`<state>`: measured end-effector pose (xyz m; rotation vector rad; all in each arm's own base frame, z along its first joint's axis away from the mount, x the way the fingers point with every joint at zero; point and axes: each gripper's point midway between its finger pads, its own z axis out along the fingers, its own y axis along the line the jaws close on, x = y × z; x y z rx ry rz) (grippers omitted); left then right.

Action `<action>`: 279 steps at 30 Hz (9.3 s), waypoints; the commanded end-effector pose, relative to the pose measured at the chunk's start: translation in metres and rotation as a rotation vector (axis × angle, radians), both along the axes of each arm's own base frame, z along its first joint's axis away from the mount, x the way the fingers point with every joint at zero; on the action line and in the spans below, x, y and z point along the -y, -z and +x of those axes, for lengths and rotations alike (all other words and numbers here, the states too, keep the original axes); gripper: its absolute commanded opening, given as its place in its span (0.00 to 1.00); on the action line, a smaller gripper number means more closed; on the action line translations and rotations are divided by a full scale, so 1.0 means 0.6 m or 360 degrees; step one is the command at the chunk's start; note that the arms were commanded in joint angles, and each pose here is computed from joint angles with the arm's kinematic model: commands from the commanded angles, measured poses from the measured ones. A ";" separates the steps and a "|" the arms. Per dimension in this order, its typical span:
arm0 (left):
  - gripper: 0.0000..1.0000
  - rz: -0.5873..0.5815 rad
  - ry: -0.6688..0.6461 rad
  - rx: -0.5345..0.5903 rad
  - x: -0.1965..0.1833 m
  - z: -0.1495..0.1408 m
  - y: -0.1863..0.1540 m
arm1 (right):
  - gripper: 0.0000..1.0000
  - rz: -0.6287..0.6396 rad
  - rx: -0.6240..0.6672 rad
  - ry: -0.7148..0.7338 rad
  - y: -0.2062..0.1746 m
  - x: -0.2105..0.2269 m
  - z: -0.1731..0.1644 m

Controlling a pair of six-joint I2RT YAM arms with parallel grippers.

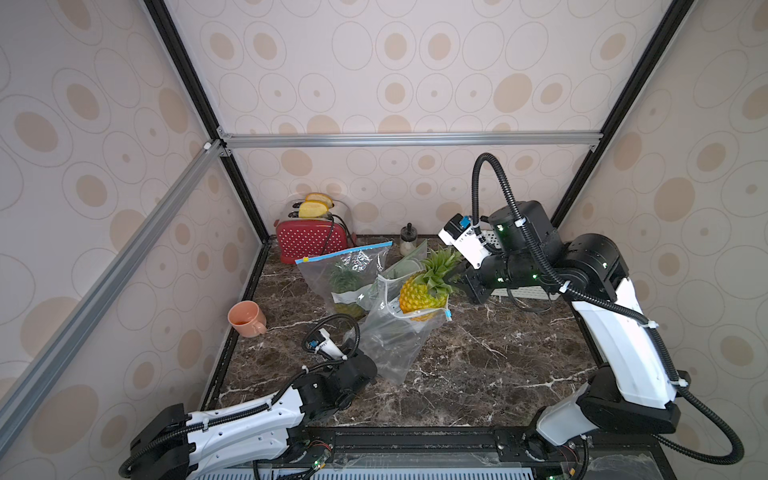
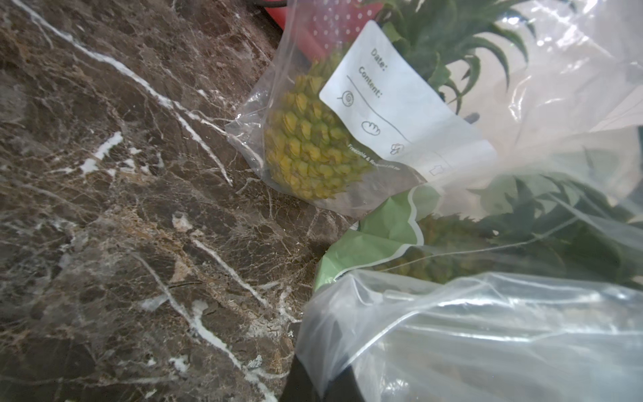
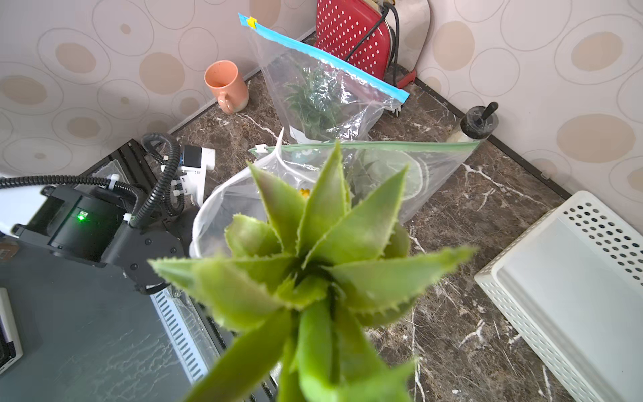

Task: Open the zip-top bag and take out the pineapple
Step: Pick up the pineapple from the zipper food storage bag.

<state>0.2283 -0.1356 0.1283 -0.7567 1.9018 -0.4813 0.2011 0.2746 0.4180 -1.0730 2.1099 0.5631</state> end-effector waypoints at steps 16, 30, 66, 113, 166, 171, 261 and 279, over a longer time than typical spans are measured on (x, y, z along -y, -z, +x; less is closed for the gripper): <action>0.00 0.0716 -0.0064 -0.0194 0.000 -0.013 -0.033 | 0.00 0.0263 0.0173 -0.0018 -0.092 -0.008 0.002; 0.00 0.0897 -0.0010 -0.0292 -0.009 -0.021 -0.041 | 0.00 0.0266 0.0359 0.0125 -0.146 0.059 0.005; 0.00 0.1893 0.0245 -0.0446 0.116 0.022 -0.123 | 0.00 0.0349 0.0226 -0.0037 -0.124 -0.004 0.012; 0.93 0.1979 0.0220 -0.0637 0.089 -0.019 -0.036 | 0.00 0.0323 0.0364 0.0036 -0.161 0.084 -0.036; 0.42 -0.0196 0.0967 0.0456 0.186 -0.044 -0.382 | 0.00 0.0176 0.0171 -0.0549 -0.067 0.023 -0.116; 0.19 -0.0158 0.0969 0.0446 0.193 -0.039 -0.380 | 0.00 0.0175 0.0172 -0.0560 -0.067 0.020 -0.117; 0.04 0.0429 0.0666 0.0748 0.438 -0.074 -0.374 | 0.00 0.0291 0.0452 -0.0252 -0.111 -0.043 -0.087; 0.67 0.0609 0.0615 0.0544 0.417 -0.070 -0.242 | 0.00 0.0406 0.0546 -0.0258 -0.174 -0.025 -0.097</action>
